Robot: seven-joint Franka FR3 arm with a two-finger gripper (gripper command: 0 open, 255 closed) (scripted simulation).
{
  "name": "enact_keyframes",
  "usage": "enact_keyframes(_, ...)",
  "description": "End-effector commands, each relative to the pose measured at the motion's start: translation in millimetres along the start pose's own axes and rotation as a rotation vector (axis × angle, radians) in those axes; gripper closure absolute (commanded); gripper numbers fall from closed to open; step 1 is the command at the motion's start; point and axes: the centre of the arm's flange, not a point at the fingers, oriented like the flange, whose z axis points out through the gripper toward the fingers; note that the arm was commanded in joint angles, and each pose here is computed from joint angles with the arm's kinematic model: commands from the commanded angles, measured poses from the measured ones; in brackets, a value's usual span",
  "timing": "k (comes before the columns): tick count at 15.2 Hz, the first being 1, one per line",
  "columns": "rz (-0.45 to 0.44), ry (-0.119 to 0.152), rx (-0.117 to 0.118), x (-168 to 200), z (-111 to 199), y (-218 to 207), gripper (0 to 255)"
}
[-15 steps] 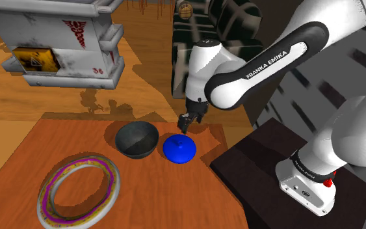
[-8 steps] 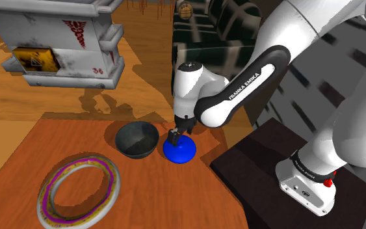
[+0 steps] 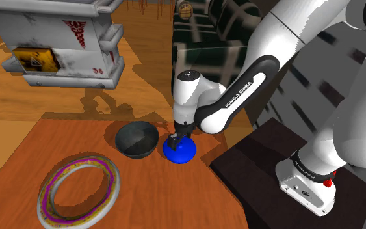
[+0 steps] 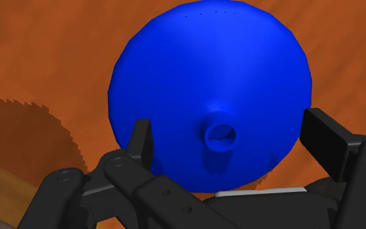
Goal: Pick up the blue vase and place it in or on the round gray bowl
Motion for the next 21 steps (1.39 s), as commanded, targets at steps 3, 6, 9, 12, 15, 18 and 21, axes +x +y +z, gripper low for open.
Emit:
enact_keyframes(3,0.0,0.0,0.0,0.0,0.5,0.1,0)
enact_keyframes(6,0.0,0.0,0.0,0.0,0.5,0.1,255)
enact_keyframes(9,0.0,0.0,0.0,0.0,0.5,0.1,255)
enact_keyframes(12,0.0,0.0,0.0,-0.2,0.5,0.4,255)
enact_keyframes(15,0.0,0.0,0.0,0.0,0.5,0.1,255)
enact_keyframes(18,0.0,0.0,0.0,-0.7,-15.3,-0.5,255)
enact_keyframes(21,0.0,0.0,0.0,-1.4,-31.1,-1.1,255)
